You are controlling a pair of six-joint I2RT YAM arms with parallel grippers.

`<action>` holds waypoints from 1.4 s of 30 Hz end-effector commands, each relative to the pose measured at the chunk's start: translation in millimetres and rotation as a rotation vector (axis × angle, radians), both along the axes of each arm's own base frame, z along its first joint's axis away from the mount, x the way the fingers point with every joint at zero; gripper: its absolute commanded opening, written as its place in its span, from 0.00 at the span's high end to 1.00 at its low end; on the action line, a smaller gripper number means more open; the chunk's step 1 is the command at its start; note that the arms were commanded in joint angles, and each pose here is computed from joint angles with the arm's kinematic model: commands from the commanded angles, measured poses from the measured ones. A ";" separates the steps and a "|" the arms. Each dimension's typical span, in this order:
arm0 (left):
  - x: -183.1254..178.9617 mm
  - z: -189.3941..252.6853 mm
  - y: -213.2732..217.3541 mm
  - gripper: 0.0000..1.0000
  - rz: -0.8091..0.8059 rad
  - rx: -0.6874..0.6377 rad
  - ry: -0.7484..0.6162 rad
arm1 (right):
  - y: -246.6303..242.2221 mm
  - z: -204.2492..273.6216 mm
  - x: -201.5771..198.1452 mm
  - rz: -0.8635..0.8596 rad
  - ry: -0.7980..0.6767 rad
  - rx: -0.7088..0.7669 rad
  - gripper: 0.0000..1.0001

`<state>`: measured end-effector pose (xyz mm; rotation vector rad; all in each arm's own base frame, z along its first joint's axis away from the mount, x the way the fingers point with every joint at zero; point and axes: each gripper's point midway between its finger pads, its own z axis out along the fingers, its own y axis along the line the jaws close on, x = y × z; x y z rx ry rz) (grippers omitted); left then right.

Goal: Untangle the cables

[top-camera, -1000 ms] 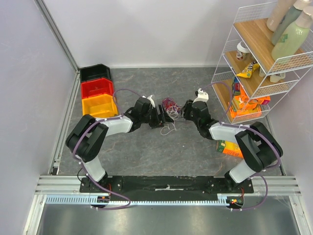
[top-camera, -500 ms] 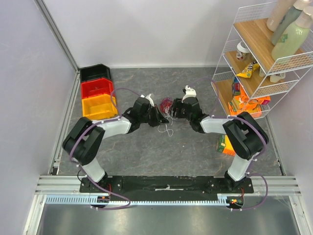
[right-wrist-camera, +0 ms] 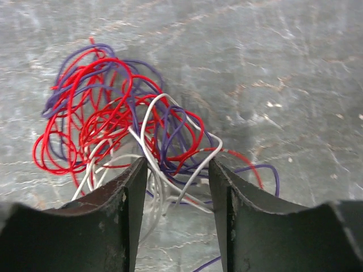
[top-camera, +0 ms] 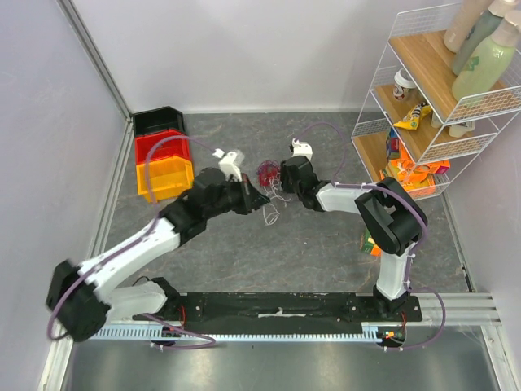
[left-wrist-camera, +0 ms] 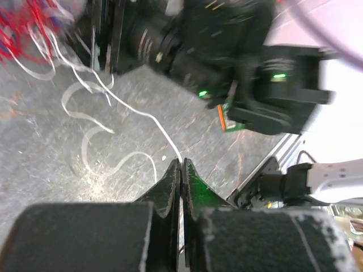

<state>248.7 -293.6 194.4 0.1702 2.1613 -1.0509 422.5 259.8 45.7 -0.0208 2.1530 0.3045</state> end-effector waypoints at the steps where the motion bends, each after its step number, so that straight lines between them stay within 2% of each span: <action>1: -12.6 53.4 52.3 0.98 0.110 0.041 -0.221 | -35.4 4.0 7.1 -0.190 -0.023 -0.079 0.47; 6: -31.2 105.0 108.7 0.98 0.235 0.069 -0.394 | -56.9 10.3 1.8 -0.294 -0.046 -0.089 0.48; 12: -59.4 175.5 156.9 0.98 0.305 0.082 -0.530 | -72.6 4.1 2.9 -0.356 -0.014 -0.074 0.47; 22: -88.8 242.0 205.8 0.98 0.412 0.052 -0.616 | -80.7 -1.0 4.1 -0.361 0.018 -0.038 0.43; 25: -84.9 223.1 185.1 0.98 0.348 0.043 -0.545 | -71.5 6.4 2.3 -0.301 -0.010 0.009 0.41; 31: -54.1 135.9 127.3 0.98 0.219 0.114 -0.350 | -59.3 8.9 1.4 -0.226 -0.016 0.037 0.40; 36: -34.7 80.2 117.5 0.98 0.248 0.171 -0.279 | -54.4 9.8 3.5 -0.205 -0.018 0.044 0.40; 42: -44.0 -3.5 108.5 0.98 0.230 0.211 -0.072 | -50.4 7.7 4.2 -0.189 -0.009 0.049 0.39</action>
